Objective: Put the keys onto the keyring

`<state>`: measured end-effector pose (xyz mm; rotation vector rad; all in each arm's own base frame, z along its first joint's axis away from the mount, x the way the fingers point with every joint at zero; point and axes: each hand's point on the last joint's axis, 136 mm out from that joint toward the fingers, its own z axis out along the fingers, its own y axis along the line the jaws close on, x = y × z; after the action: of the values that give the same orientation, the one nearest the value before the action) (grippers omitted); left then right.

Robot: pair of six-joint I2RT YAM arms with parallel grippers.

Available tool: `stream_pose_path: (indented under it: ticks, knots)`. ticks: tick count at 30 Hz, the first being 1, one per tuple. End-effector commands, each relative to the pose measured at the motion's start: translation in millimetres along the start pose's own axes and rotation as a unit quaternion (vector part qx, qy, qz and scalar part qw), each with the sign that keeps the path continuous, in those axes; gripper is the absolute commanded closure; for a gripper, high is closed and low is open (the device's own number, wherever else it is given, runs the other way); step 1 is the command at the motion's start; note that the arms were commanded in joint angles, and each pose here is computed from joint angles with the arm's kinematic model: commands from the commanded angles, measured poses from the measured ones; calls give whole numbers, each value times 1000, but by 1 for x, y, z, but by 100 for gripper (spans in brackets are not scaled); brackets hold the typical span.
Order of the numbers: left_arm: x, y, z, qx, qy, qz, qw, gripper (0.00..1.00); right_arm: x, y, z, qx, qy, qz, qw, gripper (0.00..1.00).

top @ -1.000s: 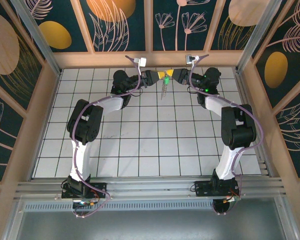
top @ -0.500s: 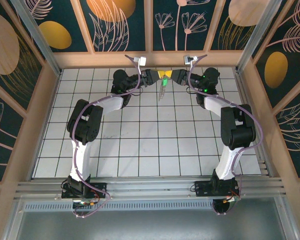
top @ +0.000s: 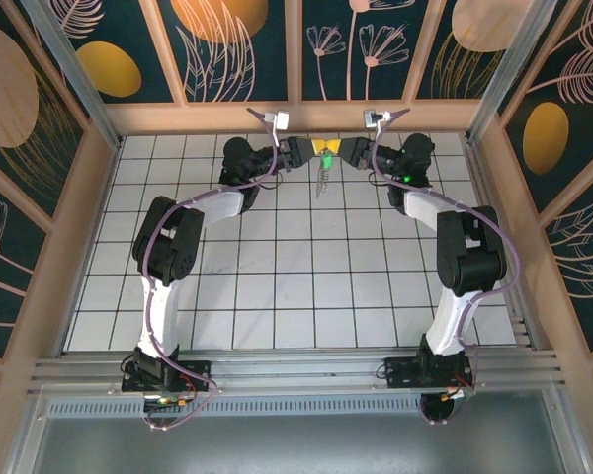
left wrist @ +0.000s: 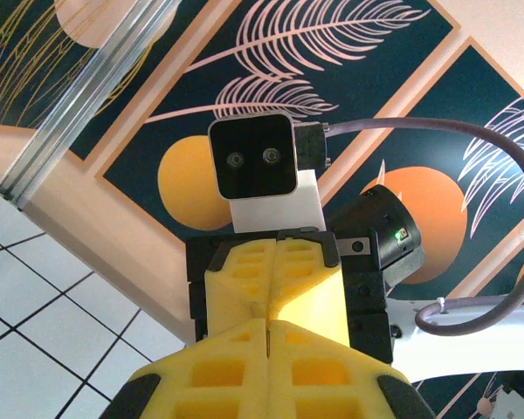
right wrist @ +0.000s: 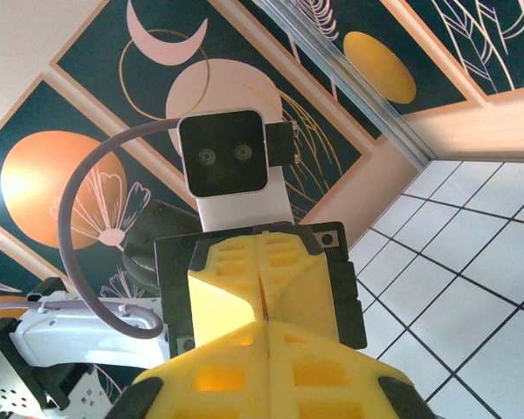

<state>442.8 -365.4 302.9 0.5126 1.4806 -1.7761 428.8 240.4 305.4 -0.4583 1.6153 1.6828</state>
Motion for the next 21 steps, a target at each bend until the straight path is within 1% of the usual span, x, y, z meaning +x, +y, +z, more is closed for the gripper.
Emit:
stream_pose_path:
  ticks: [1,2,3,5,11,13,15,21]
  knots:
    - [-8,-16,3,28,-16,26,999,100,-7,22,-13,-3,-10,-38,999,70]
    - [-8,-18,2,30,-16,25,999,100,-10,22,-18,4,-19,-40,999,65]
    - [-8,-19,2,31,-17,25,999,100,-12,26,-25,9,-28,-45,999,62]
    - [-7,-21,1,31,-16,24,999,100,-13,30,-34,20,-43,-55,997,61]
    - [-5,-27,-2,34,-14,23,999,100,8,28,-52,59,-63,-71,994,60]
    - [-5,-32,-3,38,-12,24,999,100,17,28,-55,64,-61,-76,993,60]
    - [-6,-37,-4,42,-14,25,999,100,24,29,-58,65,-58,-85,993,57]
    - [-6,-50,-7,59,-17,26,998,100,34,27,-51,56,-39,-101,992,53]
